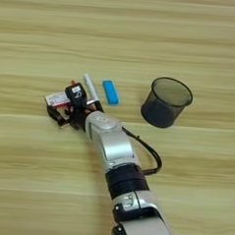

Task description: Move the objects on the table

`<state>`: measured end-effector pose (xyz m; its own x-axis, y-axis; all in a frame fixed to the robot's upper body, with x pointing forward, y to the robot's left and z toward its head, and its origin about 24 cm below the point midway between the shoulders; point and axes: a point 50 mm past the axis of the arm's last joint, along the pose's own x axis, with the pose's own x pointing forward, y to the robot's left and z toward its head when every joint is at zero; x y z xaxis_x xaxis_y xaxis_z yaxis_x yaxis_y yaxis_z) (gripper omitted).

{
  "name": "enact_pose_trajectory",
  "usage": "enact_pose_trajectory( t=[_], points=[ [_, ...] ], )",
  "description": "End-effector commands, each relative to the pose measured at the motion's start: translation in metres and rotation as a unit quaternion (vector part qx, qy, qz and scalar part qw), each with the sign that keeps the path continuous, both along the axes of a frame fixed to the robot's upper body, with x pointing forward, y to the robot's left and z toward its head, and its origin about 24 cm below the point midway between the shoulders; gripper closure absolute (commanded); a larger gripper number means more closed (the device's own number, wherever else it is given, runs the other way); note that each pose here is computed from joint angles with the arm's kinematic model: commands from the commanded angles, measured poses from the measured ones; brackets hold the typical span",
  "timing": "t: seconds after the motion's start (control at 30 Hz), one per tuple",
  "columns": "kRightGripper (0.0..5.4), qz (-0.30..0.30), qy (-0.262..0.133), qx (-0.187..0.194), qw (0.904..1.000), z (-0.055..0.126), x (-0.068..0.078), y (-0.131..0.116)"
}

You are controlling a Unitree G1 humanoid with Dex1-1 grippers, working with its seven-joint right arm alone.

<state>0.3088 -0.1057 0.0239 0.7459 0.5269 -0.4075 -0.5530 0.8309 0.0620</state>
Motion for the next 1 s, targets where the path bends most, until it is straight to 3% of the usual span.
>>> enact_pose_trajectory(
  t=[0.03, 0.23, 1.0],
  points=[
    [1.35, 0.002, -0.042, 0.005, 0.9991, 0.021, 0.012, 0.002],
    [1.37, -0.01, -0.075, 0.006, 0.9971, 0.031, 0.013, -0.002],
    [1.39, -0.071, -0.132, 0.004, 0.9887, 0.052, 0.025, -0.027]
  ],
)
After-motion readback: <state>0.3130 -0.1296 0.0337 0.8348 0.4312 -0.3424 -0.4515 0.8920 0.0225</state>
